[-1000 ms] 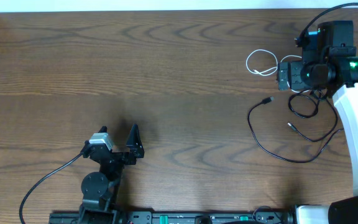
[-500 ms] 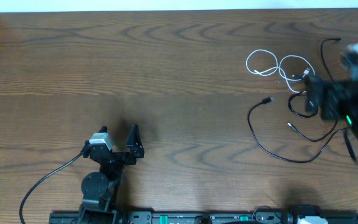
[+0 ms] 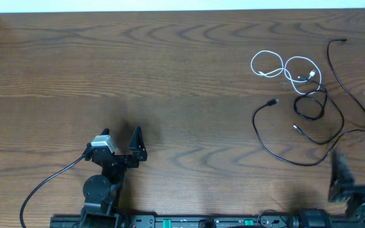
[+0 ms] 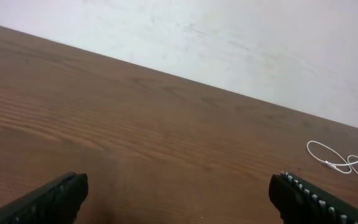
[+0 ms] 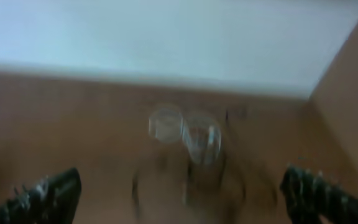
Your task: Untangle cables
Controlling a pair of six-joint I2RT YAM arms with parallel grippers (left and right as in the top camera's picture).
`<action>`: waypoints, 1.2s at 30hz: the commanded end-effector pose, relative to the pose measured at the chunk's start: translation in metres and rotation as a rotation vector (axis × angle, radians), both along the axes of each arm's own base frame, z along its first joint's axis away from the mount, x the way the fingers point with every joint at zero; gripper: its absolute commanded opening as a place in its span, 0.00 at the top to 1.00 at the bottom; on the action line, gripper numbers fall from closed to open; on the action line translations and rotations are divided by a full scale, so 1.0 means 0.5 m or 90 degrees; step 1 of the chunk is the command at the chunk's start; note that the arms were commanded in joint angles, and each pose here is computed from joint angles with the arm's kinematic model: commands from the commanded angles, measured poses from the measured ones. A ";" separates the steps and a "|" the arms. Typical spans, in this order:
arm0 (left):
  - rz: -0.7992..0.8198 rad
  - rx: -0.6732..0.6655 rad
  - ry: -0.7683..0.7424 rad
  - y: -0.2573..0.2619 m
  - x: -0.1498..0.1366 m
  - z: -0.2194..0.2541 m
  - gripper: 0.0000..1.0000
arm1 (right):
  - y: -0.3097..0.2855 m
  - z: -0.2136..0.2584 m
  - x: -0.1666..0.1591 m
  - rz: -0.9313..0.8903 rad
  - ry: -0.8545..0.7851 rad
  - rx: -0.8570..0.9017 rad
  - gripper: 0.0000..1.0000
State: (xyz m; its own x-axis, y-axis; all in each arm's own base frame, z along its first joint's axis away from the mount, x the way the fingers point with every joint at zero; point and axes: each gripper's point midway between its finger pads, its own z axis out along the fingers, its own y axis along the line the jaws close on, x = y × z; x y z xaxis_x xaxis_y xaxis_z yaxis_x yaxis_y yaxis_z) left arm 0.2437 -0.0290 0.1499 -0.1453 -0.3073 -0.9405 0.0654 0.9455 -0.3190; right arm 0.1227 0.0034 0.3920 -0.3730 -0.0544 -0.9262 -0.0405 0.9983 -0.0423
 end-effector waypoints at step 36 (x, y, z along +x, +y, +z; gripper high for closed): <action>0.012 0.015 0.037 0.007 -0.002 -0.037 0.02 | 0.006 -0.335 0.227 0.005 -0.290 0.012 0.01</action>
State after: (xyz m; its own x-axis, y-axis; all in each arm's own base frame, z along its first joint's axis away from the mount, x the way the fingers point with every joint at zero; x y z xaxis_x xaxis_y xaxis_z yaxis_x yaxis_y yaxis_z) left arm 0.2436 -0.0290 0.1498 -0.1476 -0.3044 -0.9410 0.0649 0.9464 -0.3163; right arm 0.2255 0.0044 0.2588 0.1202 -0.0455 -0.9917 -0.0168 0.9987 -0.0478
